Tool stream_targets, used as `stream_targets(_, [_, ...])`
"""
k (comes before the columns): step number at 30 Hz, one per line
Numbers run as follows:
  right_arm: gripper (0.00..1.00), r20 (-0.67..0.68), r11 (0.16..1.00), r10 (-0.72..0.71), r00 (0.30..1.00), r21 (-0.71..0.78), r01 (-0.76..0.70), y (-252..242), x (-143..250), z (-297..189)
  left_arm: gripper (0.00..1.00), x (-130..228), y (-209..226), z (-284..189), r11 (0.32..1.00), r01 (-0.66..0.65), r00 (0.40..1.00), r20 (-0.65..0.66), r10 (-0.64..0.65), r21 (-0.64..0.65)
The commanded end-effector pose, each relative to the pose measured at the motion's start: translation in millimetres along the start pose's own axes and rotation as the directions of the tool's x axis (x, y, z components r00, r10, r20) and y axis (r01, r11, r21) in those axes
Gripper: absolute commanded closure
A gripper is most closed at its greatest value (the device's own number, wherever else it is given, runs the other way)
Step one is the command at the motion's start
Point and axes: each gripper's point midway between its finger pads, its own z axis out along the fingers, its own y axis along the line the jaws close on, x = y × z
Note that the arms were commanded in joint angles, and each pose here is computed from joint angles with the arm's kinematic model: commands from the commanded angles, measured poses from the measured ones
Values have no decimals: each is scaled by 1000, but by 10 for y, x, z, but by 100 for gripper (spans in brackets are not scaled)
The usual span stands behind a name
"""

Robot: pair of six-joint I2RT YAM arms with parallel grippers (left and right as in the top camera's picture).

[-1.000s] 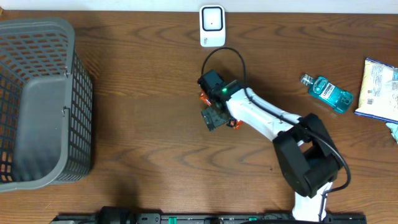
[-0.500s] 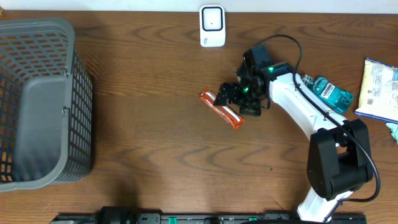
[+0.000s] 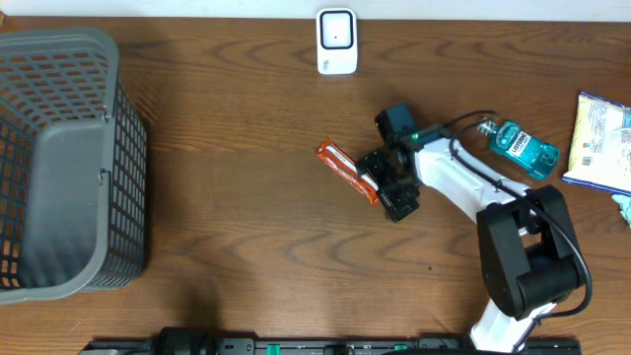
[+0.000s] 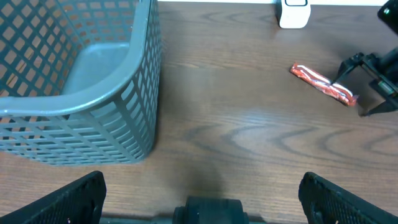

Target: Scan the item barcode

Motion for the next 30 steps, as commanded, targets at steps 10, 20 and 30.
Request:
stream_targets(10, [4, 71, 974, -205, 976, -82, 211, 30, -19, 273, 1, 185, 19, 1, 1000, -2, 997, -81, 1, -14])
stream_targets(20, [12, 47, 951, -306, 951, -26, 307, -96, 111, 310, 1, 185, 19, 1, 1000, -2, 997, -81, 1, -14])
stream_targets(30, [20, 129, 928, -373, 919, 39, 371, -146, -56, 356, 1, 184, 18, 2, 1000, -2, 997, -81, 1, -14])
